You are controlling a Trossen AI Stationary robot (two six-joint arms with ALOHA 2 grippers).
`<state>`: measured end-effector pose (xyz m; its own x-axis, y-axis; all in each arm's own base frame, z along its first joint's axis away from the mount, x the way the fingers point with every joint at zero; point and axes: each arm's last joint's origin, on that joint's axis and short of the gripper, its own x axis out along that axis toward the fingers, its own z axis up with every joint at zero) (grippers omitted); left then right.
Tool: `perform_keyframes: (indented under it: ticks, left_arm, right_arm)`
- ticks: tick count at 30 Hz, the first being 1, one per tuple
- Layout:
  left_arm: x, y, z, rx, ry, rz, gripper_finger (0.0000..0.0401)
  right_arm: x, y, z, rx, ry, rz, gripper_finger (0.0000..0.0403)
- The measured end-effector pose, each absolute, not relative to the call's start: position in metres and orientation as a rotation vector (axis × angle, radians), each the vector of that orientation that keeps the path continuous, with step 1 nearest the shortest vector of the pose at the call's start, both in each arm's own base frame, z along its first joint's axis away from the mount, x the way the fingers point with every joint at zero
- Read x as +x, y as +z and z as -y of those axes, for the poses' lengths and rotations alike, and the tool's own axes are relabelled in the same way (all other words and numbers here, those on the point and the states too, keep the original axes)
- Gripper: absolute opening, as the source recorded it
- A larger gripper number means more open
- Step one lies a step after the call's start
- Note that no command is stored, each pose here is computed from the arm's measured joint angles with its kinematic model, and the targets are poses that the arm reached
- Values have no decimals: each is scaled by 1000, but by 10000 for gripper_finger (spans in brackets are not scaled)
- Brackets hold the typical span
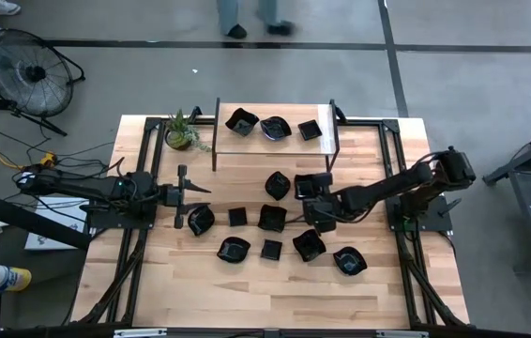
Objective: Pick & Place Mini shaped plates
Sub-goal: Stack the black distorted square plate on top of the black distorted square plate on the shelf
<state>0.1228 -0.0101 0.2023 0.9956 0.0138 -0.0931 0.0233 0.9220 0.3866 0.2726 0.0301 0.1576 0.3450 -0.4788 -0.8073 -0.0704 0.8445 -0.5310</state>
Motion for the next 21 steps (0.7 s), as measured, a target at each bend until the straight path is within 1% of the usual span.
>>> perform_keyframes:
  ticks: [5, 7, 12, 17, 21]
  left_arm:
    - [123, 202, 10, 397, -1, -95, 149]
    - [123, 202, 9, 384, 28, -104, 149]
    - [124, 201, 8, 407, 68, -124, 149]
    - [127, 204, 8, 574, 56, -140, 149]
    - [132, 219, 9, 764, 49, -135, 149]
  right_arm:
    - [281, 171, -32, -533, -269, -1189, 2]
    - [286, 179, -34, -534, -264, -1167, 3]
    - [298, 199, -43, -560, -200, -1106, 5]
    - [311, 223, -53, -531, -80, -1036, 3]
    - [318, 239, -57, -489, 8, -983, 8]
